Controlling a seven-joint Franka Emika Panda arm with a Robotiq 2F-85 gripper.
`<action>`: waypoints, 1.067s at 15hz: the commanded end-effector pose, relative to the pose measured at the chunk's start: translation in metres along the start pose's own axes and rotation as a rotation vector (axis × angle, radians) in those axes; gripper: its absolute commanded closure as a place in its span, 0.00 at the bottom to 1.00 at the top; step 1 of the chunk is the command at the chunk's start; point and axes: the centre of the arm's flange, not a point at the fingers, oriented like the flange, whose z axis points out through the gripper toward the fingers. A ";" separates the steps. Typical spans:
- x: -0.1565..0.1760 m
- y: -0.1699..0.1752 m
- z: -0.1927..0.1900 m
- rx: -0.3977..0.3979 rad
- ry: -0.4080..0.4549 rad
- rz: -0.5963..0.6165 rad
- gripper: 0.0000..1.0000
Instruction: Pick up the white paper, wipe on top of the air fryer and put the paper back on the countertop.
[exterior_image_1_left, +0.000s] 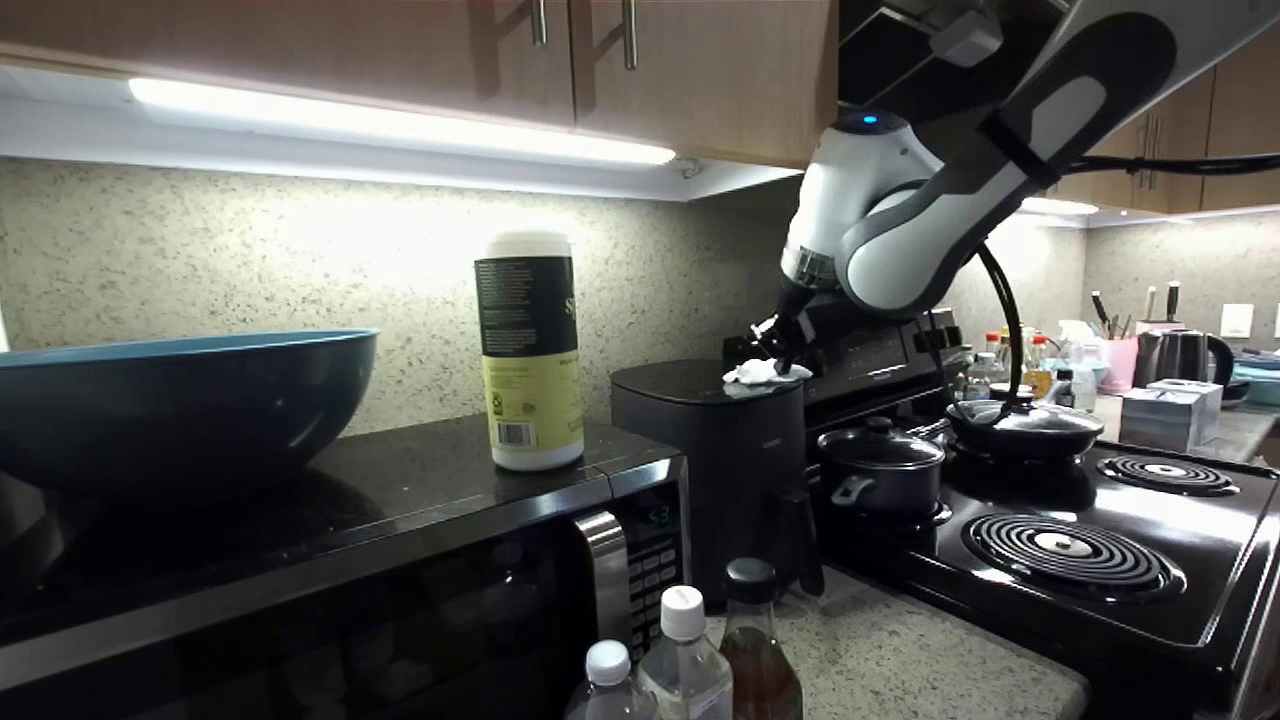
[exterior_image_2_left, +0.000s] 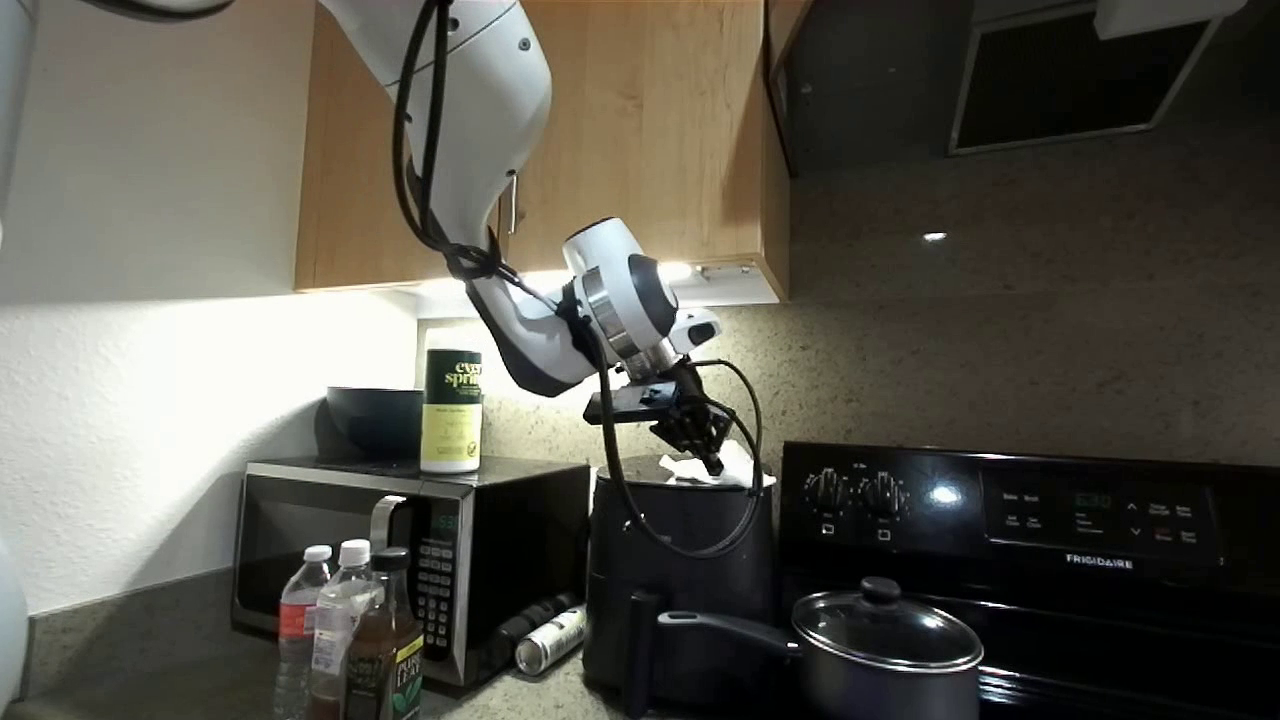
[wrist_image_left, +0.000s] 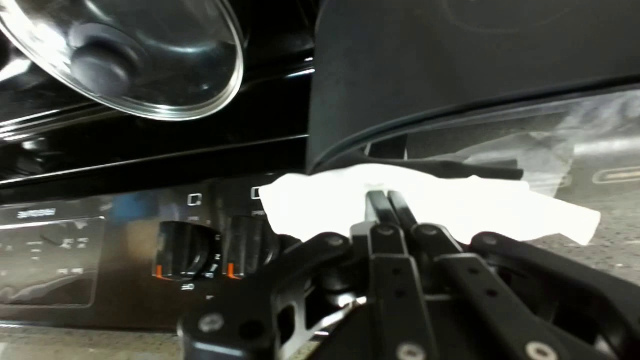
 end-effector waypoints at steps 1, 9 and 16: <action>-0.009 0.005 0.007 -0.064 -0.002 0.061 0.99; 0.005 -0.052 0.014 0.058 -0.039 -0.037 0.99; 0.009 -0.072 -0.001 0.132 -0.043 -0.063 0.98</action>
